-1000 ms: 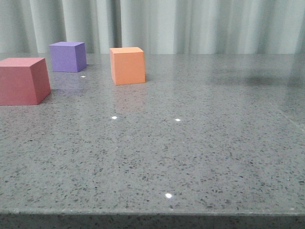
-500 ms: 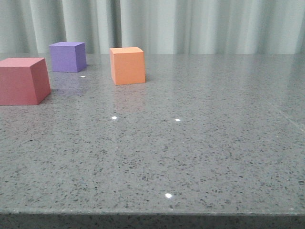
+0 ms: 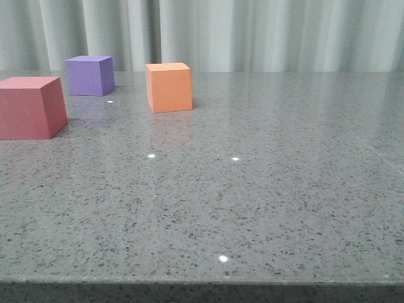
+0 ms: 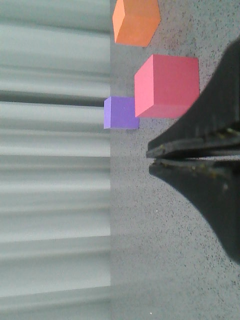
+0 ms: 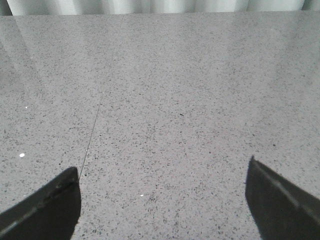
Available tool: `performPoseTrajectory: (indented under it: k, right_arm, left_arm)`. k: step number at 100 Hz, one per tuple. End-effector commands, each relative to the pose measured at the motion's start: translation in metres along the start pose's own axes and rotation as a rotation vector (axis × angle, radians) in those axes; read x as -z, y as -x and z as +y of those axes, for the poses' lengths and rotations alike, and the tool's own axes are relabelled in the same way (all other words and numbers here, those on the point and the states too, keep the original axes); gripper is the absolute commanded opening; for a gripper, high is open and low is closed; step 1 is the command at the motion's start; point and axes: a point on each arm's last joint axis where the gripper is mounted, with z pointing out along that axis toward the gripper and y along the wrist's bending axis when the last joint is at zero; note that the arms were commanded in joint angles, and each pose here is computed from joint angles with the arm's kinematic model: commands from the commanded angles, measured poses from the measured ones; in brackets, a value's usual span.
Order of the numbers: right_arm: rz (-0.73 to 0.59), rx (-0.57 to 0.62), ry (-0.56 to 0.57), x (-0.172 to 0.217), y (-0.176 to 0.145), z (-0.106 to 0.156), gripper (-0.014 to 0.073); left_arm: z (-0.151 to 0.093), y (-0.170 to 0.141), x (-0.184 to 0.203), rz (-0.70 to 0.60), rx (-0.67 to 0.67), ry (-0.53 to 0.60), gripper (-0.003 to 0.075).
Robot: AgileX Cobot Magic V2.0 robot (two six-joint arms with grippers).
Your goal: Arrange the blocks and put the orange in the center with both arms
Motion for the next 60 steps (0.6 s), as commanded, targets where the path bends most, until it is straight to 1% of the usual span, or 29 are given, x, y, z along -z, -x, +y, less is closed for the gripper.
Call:
performPoseTrajectory:
  k: [1, 16, 21, 25, 29, 30, 33, 35, 40, 42, 47, 49, 54, 58, 60]
  right_arm:
    - [-0.136, 0.032, 0.016, -0.0002, 0.0119, 0.0016, 0.0654]
    - [-0.208, 0.037, 0.04, -0.0052, 0.0143, 0.0041, 0.0646]
    - [-0.224, 0.037, 0.046, -0.0063, 0.0155, 0.0048, 0.062]
    - [-0.229, 0.037, 0.048, -0.0072, 0.0161, 0.0051, 0.058]
    - [-0.23, 0.037, 0.049, -0.0079, 0.0164, 0.0052, 0.051]
    - [-0.23, 0.037, 0.049, -0.0079, 0.0164, 0.0052, 0.051]
    - [-0.227, 0.038, 0.049, -0.0081, 0.0161, 0.0052, 0.0446]
    - [-0.224, 0.038, 0.048, -0.0082, 0.0159, 0.0051, 0.0418]
    - [-0.217, 0.038, 0.047, -0.0086, 0.0153, 0.005, 0.0293]
    - [-0.217, 0.038, 0.047, -0.0086, 0.0153, 0.005, 0.026]
    - [-0.217, 0.038, 0.047, -0.0086, 0.0153, 0.005, 0.0132]
    - [-0.217, 0.038, 0.047, -0.0086, 0.0153, 0.005, 0.0101]
    - [-0.217, 0.038, 0.047, -0.0086, 0.0153, 0.005, -0.001]
    - [-0.217, 0.038, 0.047, -0.0086, 0.0153, 0.005, -0.0071]
    - [-0.217, 0.037, 0.047, -0.0086, 0.0153, 0.005, -0.0069]
  left_arm:
    - [0.0001, -0.0045, 0.0027, -0.077, 0.01, -0.004, -0.002]
    - [0.0001, -0.0045, 0.0027, -0.077, 0.01, -0.004, -0.002]
    - [0.0001, -0.0045, 0.0027, -0.077, 0.01, -0.004, -0.002]
    - [0.0001, -0.0045, 0.0027, -0.077, 0.01, -0.004, -0.002]
    - [0.0001, -0.0045, 0.0027, -0.077, 0.01, -0.004, -0.002]
    - [0.0001, -0.0045, 0.0027, -0.077, 0.01, -0.004, -0.002]
    - [0.0001, -0.0045, 0.0027, -0.077, 0.01, -0.004, -0.002]
    - [0.0001, -0.0045, 0.0027, -0.077, 0.01, -0.004, -0.002]
    - [0.0001, -0.0045, 0.0027, -0.077, 0.01, -0.004, -0.002]
    - [0.0001, -0.0045, 0.0027, -0.077, 0.01, -0.004, -0.002]
    - [0.0001, -0.0045, 0.0027, -0.077, 0.01, -0.004, -0.002]
    - [0.0001, -0.0045, 0.0027, -0.077, 0.01, -0.004, -0.002]
    - [0.0001, -0.0045, 0.0027, -0.077, 0.01, -0.004, -0.002]
    - [0.0001, -0.0045, 0.0027, -0.077, 0.01, -0.004, -0.002]
    - [0.0001, -0.0045, 0.0027, -0.077, 0.01, -0.004, -0.002]
